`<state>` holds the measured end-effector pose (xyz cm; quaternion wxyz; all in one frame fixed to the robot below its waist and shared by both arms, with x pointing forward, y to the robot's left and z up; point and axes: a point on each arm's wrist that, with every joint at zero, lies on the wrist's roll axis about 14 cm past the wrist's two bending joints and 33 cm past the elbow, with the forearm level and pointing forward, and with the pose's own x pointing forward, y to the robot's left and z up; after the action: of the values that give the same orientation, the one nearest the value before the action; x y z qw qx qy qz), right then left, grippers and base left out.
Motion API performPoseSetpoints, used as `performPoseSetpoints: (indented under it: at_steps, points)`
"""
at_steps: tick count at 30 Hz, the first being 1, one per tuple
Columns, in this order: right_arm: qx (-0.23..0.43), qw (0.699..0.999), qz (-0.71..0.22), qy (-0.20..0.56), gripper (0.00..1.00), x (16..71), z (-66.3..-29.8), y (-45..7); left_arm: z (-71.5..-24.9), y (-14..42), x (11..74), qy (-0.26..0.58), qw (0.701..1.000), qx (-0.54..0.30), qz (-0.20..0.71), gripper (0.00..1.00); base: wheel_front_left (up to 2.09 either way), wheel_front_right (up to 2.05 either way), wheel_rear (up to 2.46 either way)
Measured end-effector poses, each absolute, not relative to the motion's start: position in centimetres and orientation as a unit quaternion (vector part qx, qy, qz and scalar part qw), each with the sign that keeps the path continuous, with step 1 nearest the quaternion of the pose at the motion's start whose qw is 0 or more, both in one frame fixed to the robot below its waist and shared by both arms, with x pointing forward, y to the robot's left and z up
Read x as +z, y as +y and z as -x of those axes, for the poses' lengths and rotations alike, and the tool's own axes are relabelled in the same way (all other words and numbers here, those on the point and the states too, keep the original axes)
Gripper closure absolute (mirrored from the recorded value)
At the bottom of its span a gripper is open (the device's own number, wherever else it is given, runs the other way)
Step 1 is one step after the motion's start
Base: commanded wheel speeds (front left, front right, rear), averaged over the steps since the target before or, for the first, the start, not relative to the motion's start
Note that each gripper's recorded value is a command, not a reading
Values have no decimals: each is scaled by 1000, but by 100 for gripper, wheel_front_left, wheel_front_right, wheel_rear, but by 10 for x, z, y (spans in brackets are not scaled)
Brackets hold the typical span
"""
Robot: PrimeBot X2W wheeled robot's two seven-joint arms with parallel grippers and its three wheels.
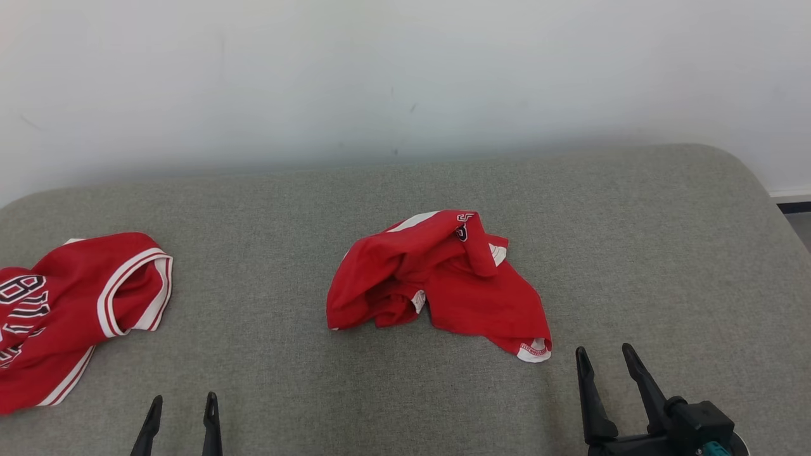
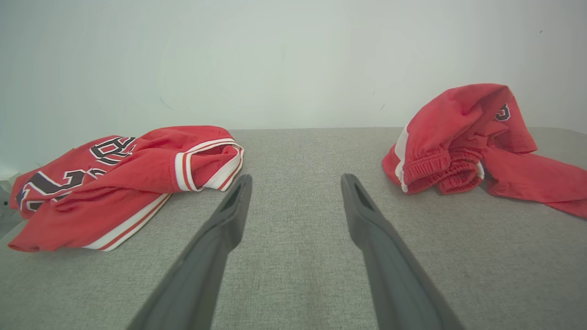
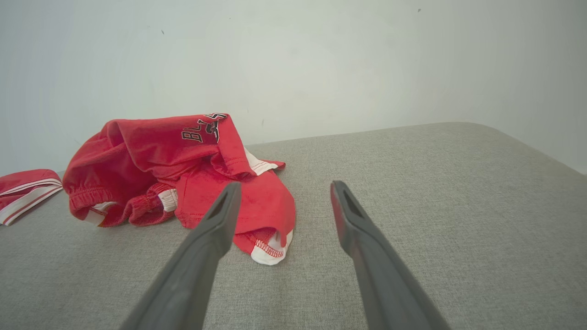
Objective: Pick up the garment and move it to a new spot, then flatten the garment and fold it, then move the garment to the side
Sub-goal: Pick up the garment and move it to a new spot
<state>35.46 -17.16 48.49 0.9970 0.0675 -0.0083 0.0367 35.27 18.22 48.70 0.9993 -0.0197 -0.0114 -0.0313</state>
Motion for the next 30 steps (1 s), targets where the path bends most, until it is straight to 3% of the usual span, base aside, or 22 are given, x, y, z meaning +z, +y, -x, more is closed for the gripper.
performPoseSetpoints:
  at_steps: [30]
  points:
    - [35, 997, -68, -7, 0, 484, -353, -173, -354, 181, 487, -11, 999, -32, 26, 0, 0, 0, 0]
